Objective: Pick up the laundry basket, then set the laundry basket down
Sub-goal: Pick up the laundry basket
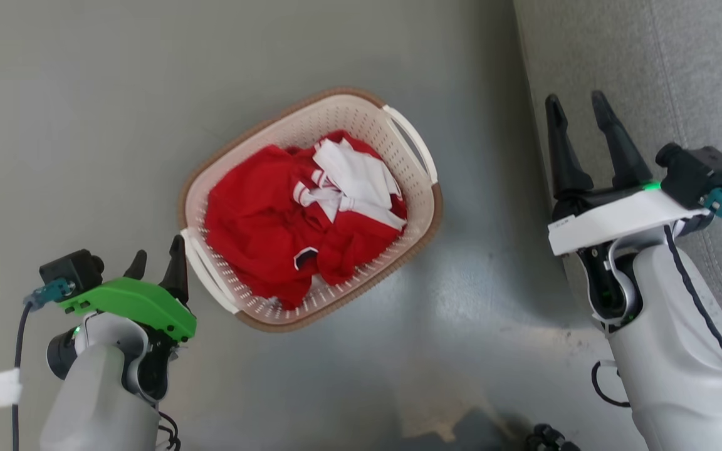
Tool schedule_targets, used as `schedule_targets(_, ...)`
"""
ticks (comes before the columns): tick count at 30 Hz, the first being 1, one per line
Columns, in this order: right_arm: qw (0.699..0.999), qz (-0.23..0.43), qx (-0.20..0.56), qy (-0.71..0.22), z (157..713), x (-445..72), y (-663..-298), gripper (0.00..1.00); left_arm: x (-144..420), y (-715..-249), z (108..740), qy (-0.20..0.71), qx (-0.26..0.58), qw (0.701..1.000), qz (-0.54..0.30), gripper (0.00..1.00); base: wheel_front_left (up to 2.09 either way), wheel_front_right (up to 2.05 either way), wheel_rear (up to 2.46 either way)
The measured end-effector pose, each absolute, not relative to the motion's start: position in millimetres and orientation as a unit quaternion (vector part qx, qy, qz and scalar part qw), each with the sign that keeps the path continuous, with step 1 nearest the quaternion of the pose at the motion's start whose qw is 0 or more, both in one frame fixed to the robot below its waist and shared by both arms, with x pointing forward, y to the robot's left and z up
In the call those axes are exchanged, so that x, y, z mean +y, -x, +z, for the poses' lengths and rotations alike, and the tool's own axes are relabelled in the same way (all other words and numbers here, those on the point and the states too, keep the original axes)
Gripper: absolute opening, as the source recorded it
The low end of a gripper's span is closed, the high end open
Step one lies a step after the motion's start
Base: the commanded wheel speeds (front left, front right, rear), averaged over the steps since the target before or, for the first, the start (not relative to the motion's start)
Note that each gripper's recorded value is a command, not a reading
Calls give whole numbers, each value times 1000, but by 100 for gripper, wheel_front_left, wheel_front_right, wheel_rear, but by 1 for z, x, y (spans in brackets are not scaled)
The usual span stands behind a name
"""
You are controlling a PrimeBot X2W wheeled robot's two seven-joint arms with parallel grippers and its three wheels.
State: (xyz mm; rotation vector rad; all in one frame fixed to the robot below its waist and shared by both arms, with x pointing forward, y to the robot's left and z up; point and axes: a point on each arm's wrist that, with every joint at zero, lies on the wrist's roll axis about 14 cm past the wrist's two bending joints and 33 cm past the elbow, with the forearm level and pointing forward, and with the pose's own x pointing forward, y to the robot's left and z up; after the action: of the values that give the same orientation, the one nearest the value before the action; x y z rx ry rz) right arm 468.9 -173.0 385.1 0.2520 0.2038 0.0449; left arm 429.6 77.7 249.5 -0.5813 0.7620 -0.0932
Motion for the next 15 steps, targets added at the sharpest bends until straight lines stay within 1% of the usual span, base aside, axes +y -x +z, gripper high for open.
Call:
schedule_targets(5,986,16,113,-122,372,-177,-473,100,65,-422,222,292,420,858,-46,100,0,0,0)
schedule_targets(15,984,6,133,-115,350,-186,-478,100,53,-406,178,286,505,813,-52,100,0,0,0)
